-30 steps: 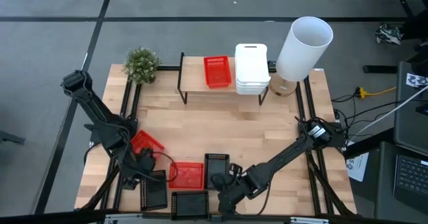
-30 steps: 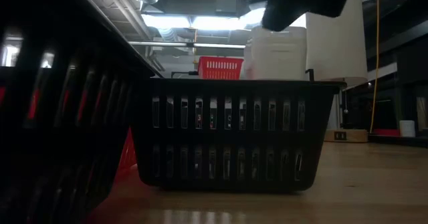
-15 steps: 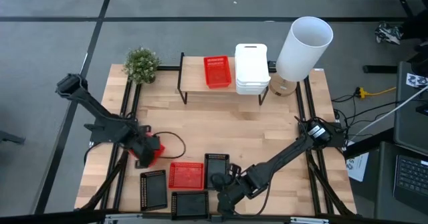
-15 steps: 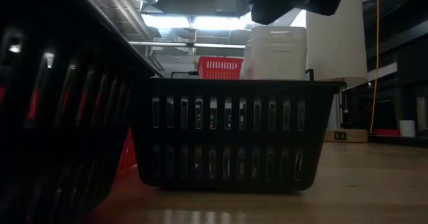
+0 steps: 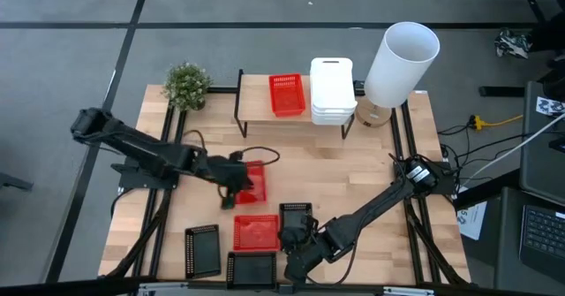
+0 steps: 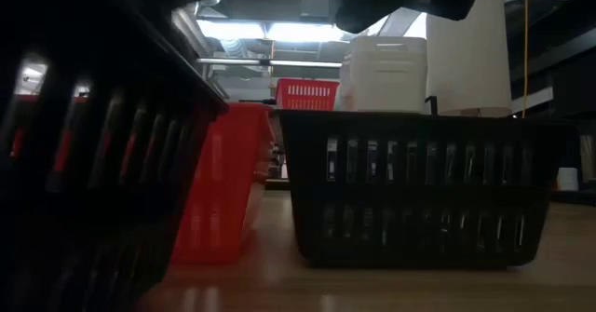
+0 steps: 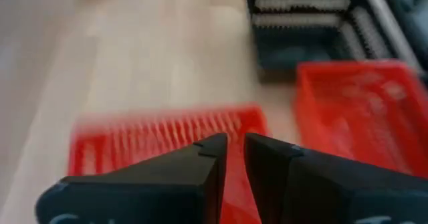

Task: Stack baskets on shelf by color
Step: Move the bins to the center of the table

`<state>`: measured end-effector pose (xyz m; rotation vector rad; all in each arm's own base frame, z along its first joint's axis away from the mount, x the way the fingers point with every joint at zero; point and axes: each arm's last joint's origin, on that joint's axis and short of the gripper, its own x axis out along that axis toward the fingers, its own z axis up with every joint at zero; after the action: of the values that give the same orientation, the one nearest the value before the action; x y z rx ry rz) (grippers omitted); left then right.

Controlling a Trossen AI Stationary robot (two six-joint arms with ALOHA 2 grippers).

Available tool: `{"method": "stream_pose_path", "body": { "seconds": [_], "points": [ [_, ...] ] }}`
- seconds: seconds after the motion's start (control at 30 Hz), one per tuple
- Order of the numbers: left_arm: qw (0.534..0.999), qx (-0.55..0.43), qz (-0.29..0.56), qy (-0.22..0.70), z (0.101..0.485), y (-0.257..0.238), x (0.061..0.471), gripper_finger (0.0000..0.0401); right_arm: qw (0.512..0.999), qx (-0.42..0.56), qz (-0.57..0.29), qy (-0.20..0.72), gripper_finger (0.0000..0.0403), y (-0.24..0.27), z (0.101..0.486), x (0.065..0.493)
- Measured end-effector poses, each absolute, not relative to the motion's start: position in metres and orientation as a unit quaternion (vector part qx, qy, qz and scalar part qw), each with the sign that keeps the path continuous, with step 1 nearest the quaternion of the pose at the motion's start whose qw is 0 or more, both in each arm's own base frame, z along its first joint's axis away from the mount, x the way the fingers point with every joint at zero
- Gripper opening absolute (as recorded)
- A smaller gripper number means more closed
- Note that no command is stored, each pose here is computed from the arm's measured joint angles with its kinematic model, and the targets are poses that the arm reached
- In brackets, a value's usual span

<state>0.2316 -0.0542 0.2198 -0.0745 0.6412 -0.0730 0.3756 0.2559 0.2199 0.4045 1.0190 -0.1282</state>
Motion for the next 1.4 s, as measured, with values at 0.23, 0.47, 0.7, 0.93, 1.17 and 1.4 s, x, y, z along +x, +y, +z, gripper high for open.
{"method": "stream_pose_path", "body": {
  "seconds": [0.23, 0.47, 0.7, 0.93, 1.17, 1.4],
  "points": [
    [0.866, -0.168, -0.178, 0.437, 0.242, -0.097, 0.195, 0.0043, 0.852, 0.163, -0.049, 0.495, 0.0124, 0.26, 0.219, 0.37],
    [0.832, -0.164, -0.182, 0.499, 0.222, -0.165, 0.165, 0.0043, 0.858, 0.131, -0.038, 0.496, 0.0124, 0.257, 0.219, 0.371],
    [0.797, -0.154, -0.103, 0.575, 0.172, -0.198, 0.161, 0.0043, 0.857, 0.126, -0.038, 0.498, 0.0124, 0.257, 0.219, 0.37],
    [0.834, -0.006, -0.047, 0.55, 0.155, -0.17, 0.189, 0.0043, 0.856, 0.129, -0.038, 0.499, 0.0124, 0.258, 0.218, 0.37],
    [0.869, 0.112, 0.085, 0.474, 0.18, -0.105, 0.216, 0.0043, 0.861, 0.175, -0.041, 0.475, 0.0124, 0.261, 0.221, 0.375],
    [0.882, 0.021, -0.092, 0.462, 0.231, -0.102, 0.195, 0.0043, 0.906, 0.193, 0.017, 0.377, 0.0121, 0.269, 0.234, 0.394]
  ]
}}
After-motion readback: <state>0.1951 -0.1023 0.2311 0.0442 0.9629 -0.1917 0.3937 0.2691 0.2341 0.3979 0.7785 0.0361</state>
